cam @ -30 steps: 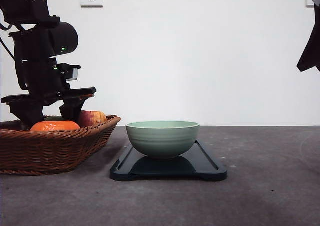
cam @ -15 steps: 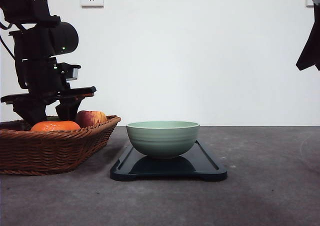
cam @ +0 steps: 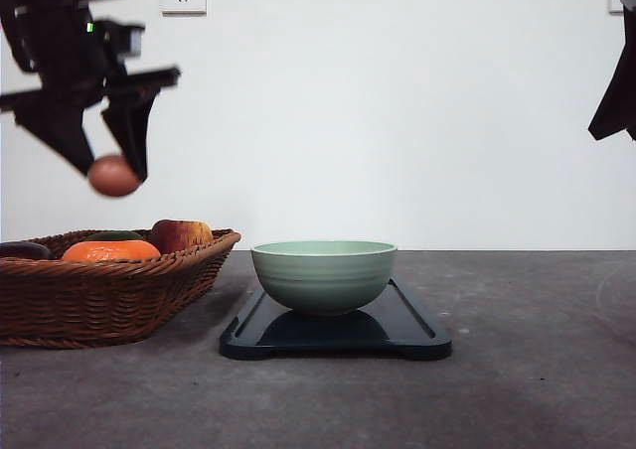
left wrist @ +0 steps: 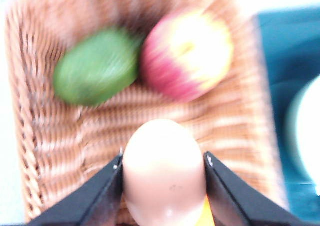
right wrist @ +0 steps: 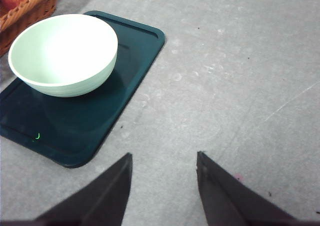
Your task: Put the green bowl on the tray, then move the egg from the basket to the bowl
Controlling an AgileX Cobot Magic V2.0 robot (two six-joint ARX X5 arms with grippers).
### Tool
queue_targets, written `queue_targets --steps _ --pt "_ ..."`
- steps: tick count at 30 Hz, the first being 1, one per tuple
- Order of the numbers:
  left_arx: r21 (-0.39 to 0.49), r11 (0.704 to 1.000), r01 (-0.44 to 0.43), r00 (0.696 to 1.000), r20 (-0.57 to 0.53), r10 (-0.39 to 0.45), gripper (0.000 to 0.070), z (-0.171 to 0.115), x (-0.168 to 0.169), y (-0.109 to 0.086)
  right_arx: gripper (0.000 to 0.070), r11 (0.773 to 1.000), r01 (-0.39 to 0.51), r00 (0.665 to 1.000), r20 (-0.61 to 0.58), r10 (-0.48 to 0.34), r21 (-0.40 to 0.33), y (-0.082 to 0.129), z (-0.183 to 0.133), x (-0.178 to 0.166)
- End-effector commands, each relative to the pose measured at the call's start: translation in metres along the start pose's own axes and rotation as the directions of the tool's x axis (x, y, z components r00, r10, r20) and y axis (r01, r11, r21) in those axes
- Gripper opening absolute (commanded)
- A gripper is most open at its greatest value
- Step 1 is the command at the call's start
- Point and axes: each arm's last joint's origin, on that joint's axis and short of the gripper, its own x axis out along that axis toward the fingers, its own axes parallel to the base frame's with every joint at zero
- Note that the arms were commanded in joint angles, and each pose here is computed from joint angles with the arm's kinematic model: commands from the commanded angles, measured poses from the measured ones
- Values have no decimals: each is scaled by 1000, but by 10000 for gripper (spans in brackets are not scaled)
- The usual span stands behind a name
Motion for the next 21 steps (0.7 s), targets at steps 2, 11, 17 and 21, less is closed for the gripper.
queue_targets --steps 2,11,17,21 --pt "49 997 62 993 94 -66 225 9 -14 -16 255 1000 0 1000 9 0 -9 0 1 0" --pt "195 956 220 910 311 -273 224 24 -20 -70 255 1000 -1 1000 16 1 -9 0 2 0" --pt "267 924 273 889 296 -348 224 18 -6 -105 255 1000 -1 1000 16 1 -9 0 2 0" --pt "298 910 287 907 221 -358 224 8 20 -124 255 1000 -1 1000 16 1 -9 1 2 0"
